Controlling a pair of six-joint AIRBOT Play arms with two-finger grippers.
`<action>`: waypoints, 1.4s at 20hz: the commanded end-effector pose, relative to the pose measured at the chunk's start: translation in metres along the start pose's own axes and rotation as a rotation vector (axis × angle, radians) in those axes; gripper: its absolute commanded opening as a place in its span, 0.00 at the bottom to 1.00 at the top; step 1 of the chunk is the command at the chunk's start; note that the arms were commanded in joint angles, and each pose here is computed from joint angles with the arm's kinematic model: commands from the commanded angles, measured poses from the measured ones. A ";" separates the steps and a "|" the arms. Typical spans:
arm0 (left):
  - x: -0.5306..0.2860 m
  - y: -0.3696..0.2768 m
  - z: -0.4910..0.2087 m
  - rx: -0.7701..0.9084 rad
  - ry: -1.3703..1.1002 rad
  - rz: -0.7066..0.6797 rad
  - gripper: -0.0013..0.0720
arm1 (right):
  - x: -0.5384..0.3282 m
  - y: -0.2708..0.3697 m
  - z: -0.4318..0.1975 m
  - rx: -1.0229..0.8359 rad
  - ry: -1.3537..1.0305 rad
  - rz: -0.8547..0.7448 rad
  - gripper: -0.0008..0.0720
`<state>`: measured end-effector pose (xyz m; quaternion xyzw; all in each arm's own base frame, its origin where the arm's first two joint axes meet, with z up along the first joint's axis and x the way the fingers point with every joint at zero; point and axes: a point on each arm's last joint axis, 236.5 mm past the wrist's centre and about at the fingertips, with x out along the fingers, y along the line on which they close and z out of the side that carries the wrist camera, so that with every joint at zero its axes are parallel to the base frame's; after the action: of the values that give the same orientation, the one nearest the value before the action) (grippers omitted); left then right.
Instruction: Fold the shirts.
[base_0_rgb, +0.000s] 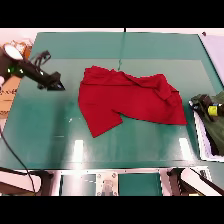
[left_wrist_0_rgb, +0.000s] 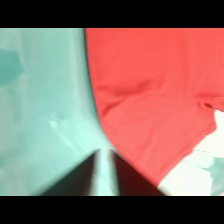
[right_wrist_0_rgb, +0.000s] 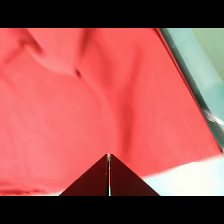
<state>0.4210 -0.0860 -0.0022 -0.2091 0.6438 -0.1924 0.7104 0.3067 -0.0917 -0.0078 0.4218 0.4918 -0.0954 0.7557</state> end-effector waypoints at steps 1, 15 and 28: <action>0.045 0.008 -0.017 -0.172 -0.069 -0.094 0.81 | 0.015 -0.021 -0.038 0.077 0.050 -0.007 0.19; 0.114 -0.002 -0.020 -0.048 -0.050 -0.092 0.05 | 0.021 -0.031 -0.060 0.171 0.112 -0.022 0.50; 0.077 0.044 -0.036 -0.038 0.048 -0.054 0.05 | 0.067 -0.074 -0.104 0.296 0.120 -0.054 0.60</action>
<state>0.3946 -0.0955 -0.0932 -0.2400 0.6562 -0.2028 0.6860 0.2185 -0.0417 -0.1050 0.5092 0.5618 -0.1575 0.6326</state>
